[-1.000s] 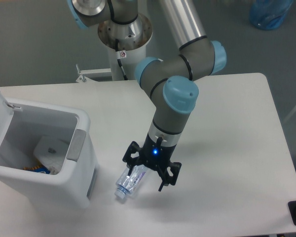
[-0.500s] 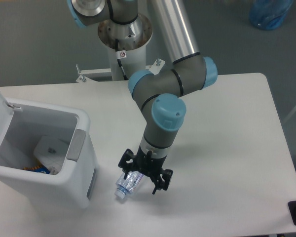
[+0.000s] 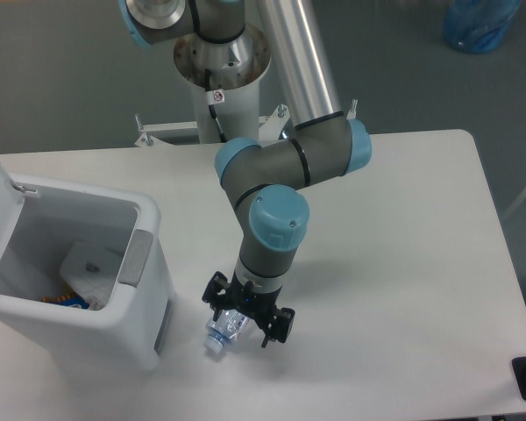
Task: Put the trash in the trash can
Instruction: 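Lower the gripper and close it around the bottle's cap end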
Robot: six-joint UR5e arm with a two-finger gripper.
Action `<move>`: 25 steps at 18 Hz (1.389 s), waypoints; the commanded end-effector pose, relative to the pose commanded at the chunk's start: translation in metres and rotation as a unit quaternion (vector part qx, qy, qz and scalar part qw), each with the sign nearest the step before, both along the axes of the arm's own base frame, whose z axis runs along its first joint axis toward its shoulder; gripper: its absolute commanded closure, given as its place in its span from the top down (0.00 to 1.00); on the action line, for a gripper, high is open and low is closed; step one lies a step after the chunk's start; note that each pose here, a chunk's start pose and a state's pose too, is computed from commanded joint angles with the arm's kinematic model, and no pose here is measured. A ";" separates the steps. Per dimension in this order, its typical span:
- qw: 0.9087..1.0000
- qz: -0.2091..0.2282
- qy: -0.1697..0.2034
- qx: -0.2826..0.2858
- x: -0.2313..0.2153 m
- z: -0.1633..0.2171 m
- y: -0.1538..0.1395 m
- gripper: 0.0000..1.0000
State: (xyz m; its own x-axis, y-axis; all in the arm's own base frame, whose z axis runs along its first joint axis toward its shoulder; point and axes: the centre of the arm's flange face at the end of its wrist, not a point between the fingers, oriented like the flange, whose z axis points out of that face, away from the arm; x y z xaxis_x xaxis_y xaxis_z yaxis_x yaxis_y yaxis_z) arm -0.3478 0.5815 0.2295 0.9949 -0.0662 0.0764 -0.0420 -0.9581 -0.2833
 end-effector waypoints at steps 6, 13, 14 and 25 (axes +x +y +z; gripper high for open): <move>1.000 -0.007 0.003 -0.022 0.011 -0.017 0.004 1.00; 0.998 -0.010 0.019 -0.053 0.014 -0.036 0.006 1.00; 0.998 -0.013 0.029 -0.062 0.015 -0.037 0.008 1.00; 0.995 -0.014 0.054 -0.083 0.013 -0.041 0.012 0.73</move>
State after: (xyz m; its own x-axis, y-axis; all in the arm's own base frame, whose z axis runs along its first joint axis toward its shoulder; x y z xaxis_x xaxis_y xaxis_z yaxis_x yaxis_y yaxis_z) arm -0.3348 0.5936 0.1882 0.9958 -0.0895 -0.0180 -0.0910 -0.9893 -0.1142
